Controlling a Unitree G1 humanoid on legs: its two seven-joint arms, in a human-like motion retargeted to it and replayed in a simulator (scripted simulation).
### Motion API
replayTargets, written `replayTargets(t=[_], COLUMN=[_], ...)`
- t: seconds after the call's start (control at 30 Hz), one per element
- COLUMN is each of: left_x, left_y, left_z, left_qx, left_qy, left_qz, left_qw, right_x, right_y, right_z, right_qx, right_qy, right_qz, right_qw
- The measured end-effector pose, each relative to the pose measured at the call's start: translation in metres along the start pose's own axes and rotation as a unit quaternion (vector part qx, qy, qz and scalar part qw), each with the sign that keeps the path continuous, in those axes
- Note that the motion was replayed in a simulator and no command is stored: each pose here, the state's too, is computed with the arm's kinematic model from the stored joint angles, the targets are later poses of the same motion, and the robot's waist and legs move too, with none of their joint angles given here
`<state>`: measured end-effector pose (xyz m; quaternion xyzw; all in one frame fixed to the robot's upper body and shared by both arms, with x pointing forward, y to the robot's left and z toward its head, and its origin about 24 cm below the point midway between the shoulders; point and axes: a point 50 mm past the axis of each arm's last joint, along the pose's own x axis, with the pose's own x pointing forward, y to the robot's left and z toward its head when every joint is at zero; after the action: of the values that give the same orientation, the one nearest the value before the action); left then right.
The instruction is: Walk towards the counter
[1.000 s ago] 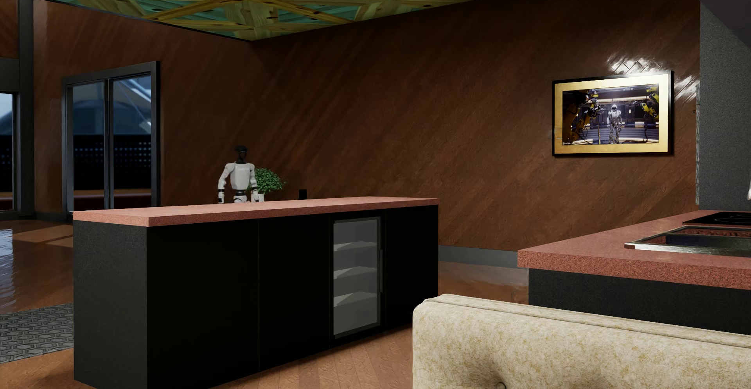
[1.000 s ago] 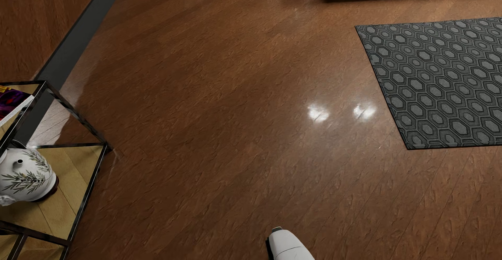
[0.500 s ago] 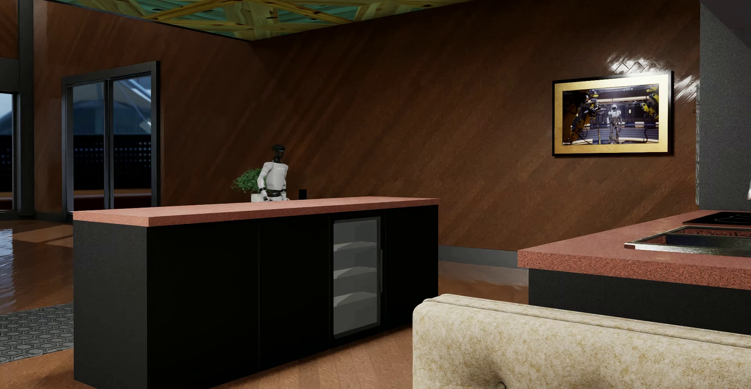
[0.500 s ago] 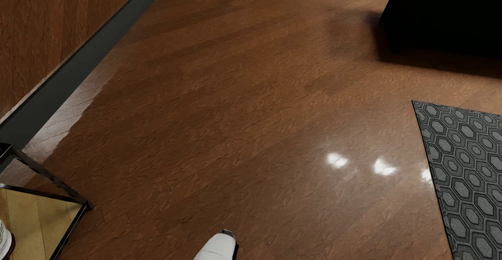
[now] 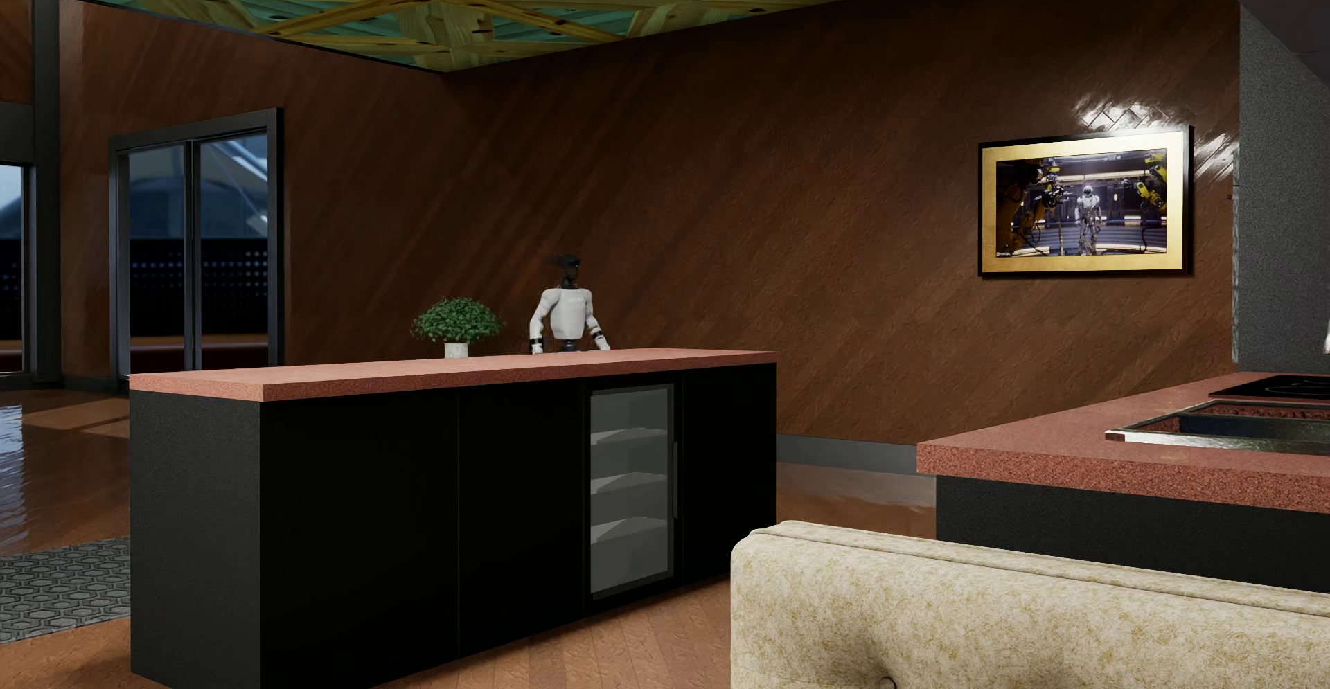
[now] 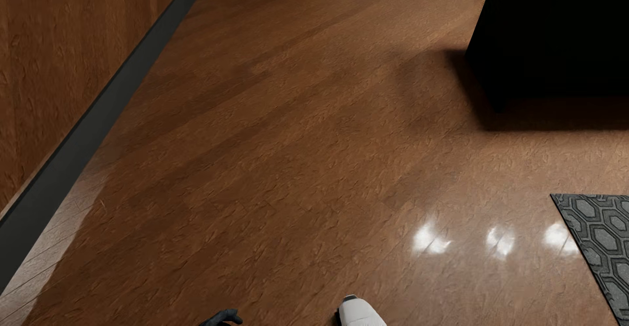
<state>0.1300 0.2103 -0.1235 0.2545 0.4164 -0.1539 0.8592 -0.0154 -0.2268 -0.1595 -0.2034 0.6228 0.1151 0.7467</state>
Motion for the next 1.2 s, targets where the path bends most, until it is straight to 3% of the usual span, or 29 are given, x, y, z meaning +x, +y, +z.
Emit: replayTargets(t=[0.13,0.3,0.47,0.57,0.67,0.97,1.07,1.2], left_x=[-0.013,-0.039,-0.058,-0.065,-0.049,-0.002,-0.006,-0.034], left_y=[-0.038,-0.077,-0.090,-0.090,-0.064,0.025,0.008,-0.036], left_z=[-0.050,-0.089,-0.108,-0.119,-0.110,0.011,-0.021,-0.093], left_qx=[-0.017,-0.009,0.000,0.002,-0.016,-0.023,-0.056,-0.010], left_qy=[0.098,0.167,0.195,0.219,0.211,-0.026,0.035,0.178], left_qz=[-0.044,-0.100,-0.124,-0.125,-0.079,0.044,0.035,-0.044], left_qw=[0.994,0.981,0.973,0.968,0.974,0.998,0.997,0.983], right_x=[0.001,0.001,-0.005,0.001,0.003,-0.021,-0.023,-0.002], right_y=[0.001,-0.020,-0.058,-0.045,-0.023,0.000,0.001,-0.005], right_z=[-0.005,0.058,0.108,0.077,0.046,-0.067,-0.077,-0.001], right_qx=[0.012,0.013,0.024,0.040,0.013,0.000,-0.002,-0.012], right_qy=[0.015,-0.108,-0.187,-0.132,-0.080,0.103,0.129,-0.006], right_qz=[-0.002,-0.029,-0.079,-0.066,-0.032,-0.001,0.001,-0.003], right_qw=[1.000,0.994,0.979,0.988,0.996,0.995,0.992,1.000])
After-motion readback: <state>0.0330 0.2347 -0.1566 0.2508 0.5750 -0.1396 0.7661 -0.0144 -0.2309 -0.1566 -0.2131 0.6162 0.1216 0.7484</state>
